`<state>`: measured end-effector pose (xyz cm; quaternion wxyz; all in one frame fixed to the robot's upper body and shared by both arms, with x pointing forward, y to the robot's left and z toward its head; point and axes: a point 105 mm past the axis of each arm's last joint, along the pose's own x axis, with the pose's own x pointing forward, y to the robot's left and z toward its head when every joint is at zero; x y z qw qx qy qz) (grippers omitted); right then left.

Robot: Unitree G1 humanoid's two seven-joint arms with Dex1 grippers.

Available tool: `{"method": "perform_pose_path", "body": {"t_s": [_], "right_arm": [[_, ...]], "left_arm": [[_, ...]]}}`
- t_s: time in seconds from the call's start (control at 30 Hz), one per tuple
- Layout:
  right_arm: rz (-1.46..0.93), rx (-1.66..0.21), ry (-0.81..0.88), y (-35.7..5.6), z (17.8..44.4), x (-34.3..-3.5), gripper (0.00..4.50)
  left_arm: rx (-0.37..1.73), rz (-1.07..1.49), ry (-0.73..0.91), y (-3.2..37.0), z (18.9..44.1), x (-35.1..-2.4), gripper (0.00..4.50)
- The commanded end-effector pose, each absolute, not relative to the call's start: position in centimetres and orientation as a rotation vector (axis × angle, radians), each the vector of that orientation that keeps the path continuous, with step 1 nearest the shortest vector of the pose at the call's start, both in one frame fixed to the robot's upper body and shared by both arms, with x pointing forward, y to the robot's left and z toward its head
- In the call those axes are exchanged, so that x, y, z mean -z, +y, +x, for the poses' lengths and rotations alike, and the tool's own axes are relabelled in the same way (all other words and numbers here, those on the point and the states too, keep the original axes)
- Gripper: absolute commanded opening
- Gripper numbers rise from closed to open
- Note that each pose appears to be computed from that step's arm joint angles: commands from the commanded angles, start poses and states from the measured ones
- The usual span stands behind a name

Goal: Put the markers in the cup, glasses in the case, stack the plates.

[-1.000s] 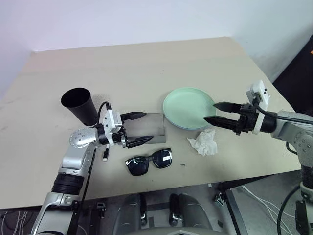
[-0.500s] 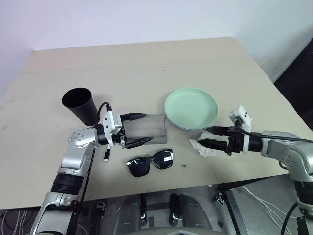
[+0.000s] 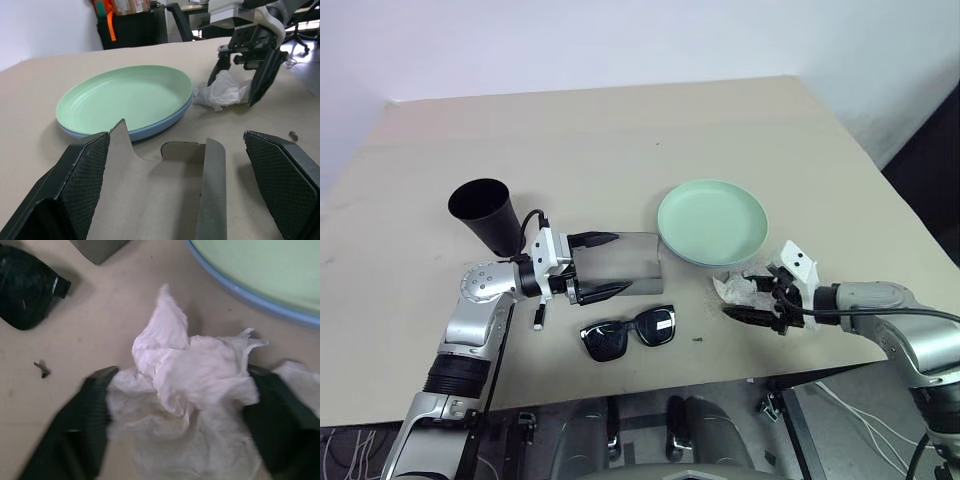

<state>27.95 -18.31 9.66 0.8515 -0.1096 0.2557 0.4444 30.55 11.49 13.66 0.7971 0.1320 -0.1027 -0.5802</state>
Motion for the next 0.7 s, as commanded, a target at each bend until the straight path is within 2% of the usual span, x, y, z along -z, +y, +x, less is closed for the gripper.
{"method": "perform_pose_path", "body": {"t_s": [0.03, 0.27, 0.4, 0.47, 0.57, 0.7], "right_arm": [[-0.261, -0.956, 0.485, -18.2, 27.9, -11.1, 2.36], [-0.219, -0.992, 0.354, -17.8, 28.3, -15.0, 0.02], [-0.149, -0.957, 0.198, -17.8, 29.8, -19.1, 0.02], [-0.111, -0.832, 0.146, -18.7, 32.3, -20.4, 0.02], [-0.099, -0.742, 0.128, -19.1, 34.7, -20.8, 0.02], [-0.107, -0.721, 0.146, -18.3, 37.2, -19.7, 0.02]], "left_arm": [[1.243, 0.310, -0.264, 11.4, 30.7, -14.6, 4.50], [1.231, 0.306, -0.270, 11.6, 30.9, -14.8, 4.50], [1.195, 0.303, -0.295, 12.0, 31.2, -15.4, 4.50], [1.181, 0.292, -0.297, 12.2, 31.3, -15.5, 4.50], [1.164, 0.299, -0.310, 12.5, 31.3, -15.7, 4.50], [1.148, 0.295, -0.315, 12.7, 31.3, -16.2, 4.50]]}}
